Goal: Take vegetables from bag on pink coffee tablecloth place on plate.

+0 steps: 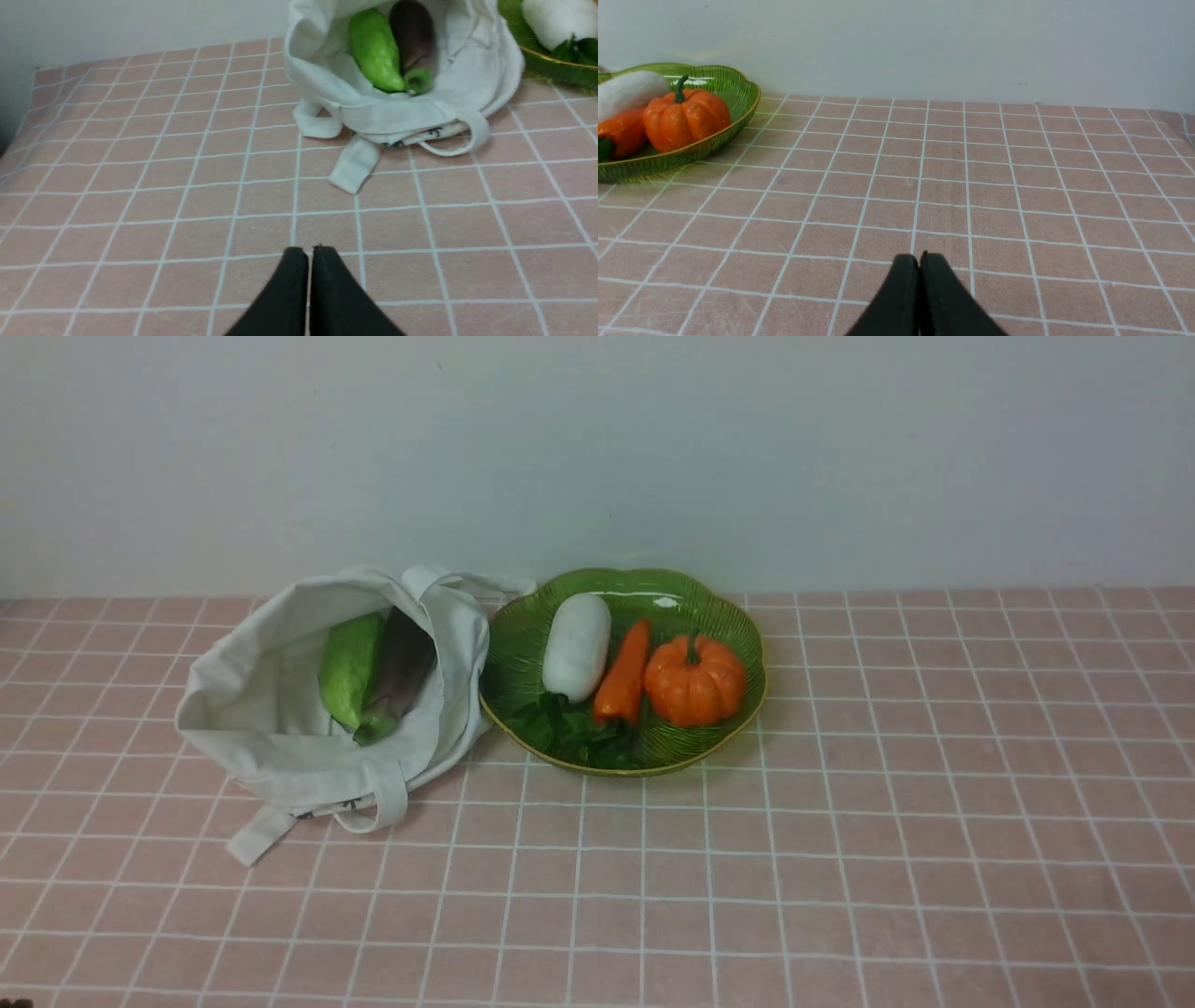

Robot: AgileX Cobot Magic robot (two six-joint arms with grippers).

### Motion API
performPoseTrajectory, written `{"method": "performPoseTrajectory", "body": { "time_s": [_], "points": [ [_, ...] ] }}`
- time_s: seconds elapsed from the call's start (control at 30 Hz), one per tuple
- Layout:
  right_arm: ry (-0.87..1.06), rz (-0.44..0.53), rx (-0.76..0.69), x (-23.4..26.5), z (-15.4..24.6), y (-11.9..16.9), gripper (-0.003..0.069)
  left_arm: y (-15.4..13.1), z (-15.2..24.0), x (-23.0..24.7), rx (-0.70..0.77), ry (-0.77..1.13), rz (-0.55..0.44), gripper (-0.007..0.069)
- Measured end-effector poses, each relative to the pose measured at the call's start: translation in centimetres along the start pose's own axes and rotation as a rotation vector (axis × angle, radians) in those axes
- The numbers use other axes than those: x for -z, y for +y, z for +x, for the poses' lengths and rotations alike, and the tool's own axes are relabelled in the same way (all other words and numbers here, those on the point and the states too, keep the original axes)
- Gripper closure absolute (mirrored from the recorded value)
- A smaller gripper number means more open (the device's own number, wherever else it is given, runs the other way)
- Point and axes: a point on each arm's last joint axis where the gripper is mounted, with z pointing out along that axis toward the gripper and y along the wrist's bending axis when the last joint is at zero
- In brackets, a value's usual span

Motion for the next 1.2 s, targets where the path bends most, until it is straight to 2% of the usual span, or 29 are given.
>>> {"method": "performPoseTrajectory", "body": {
  "time_s": [0.13,1.2],
  "points": [
    [0.0,0.0,0.0,0.0,0.0,0.0,0.0673,0.13,0.01,0.0,0.013,0.002,-0.023,0.0629],
    [0.0,0.0,0.0,0.0,-0.01,0.0,0.0673,0.13,0.02,0.01,0.014,0.003,-0.023,0.0629]
  ]
}}
